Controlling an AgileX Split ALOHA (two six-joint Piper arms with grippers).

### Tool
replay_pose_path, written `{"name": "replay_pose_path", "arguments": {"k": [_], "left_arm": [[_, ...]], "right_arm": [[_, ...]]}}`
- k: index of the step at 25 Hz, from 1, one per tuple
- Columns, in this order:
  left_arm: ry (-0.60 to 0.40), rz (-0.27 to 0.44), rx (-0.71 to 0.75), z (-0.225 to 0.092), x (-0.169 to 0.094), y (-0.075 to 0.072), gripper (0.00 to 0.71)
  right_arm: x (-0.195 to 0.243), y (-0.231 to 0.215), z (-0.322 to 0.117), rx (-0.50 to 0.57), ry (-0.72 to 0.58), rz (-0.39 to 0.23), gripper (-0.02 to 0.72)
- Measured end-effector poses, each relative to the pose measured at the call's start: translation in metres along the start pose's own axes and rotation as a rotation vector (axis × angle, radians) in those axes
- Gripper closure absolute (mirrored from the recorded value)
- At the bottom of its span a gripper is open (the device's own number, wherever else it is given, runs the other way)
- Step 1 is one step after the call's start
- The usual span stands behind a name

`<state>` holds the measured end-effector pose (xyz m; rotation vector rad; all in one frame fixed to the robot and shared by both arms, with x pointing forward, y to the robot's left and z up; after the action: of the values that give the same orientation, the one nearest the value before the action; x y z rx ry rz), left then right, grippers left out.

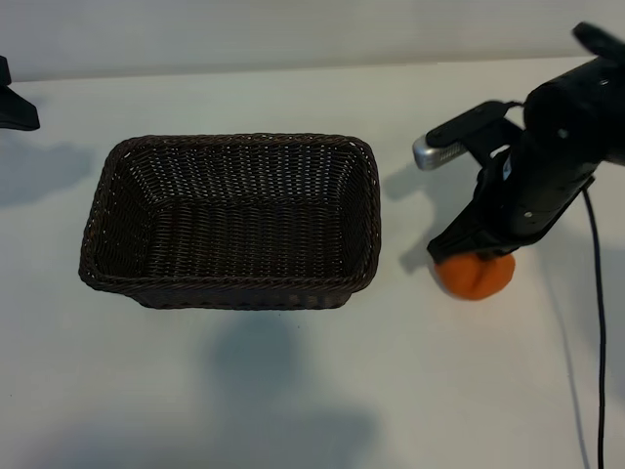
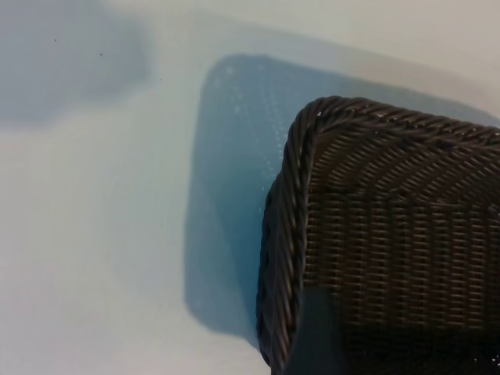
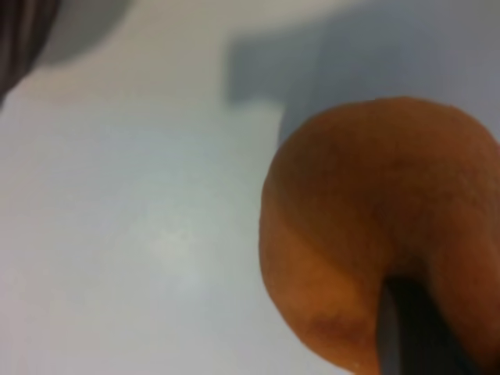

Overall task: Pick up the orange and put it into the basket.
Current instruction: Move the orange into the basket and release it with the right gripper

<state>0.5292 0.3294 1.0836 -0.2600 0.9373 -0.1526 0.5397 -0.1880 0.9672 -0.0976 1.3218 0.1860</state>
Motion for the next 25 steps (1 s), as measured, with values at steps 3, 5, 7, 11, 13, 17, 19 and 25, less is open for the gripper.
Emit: {"name": "replay_pose_path", "arguments": {"k": [3, 5, 7, 11, 13, 17, 19, 25], "left_arm": [[0.000, 0.000, 0.001, 0.000, 0.000, 0.000, 0.120], [0.000, 0.000, 0.001, 0.000, 0.000, 0.000, 0.120], [0.000, 0.000, 0.002, 0.000, 0.000, 0.000, 0.120], [-0.001, -0.002, 0.000, 0.000, 0.000, 0.000, 0.120], [0.000, -0.003, 0.001, 0.000, 0.000, 0.000, 0.120], [-0.005, -0.017, 0.004, 0.001, 0.000, -0.002, 0.120], [-0.010, -0.031, -0.005, 0.001, 0.000, -0.003, 0.120], [-0.012, -0.036, -0.007, 0.001, 0.000, -0.004, 0.120]], "right_arm": [[-0.017, -0.001, -0.002, -0.005, -0.032, -0.001, 0.606], [-0.030, -0.001, -0.003, -0.004, -0.050, 0.002, 0.606], [-0.042, -0.001, 0.000, -0.004, -0.064, 0.004, 0.606], [-0.066, 0.001, 0.013, -0.002, -0.118, 0.013, 0.607], [-0.076, 0.003, 0.021, 0.003, -0.153, 0.025, 0.607], [-0.092, 0.009, 0.032, 0.013, -0.205, 0.075, 0.607], [-0.098, 0.014, 0.036, -0.002, -0.224, 0.119, 0.608], [-0.098, 0.028, 0.041, -0.030, -0.234, 0.240, 0.608]]}}
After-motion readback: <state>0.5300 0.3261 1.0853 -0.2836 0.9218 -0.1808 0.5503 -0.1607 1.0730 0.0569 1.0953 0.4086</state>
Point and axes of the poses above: a point on each arm's last joint axis where the gripper is mounted, x pointing out along that axis toward the gripper, y along the wrist's bending axis when the last joint is at zero, z = x × y, the point moved 1 cm from there along x, pointing out along that axis toward the gripper, and after that the axes turned 9 degrees about x, right-handed, at the moved point
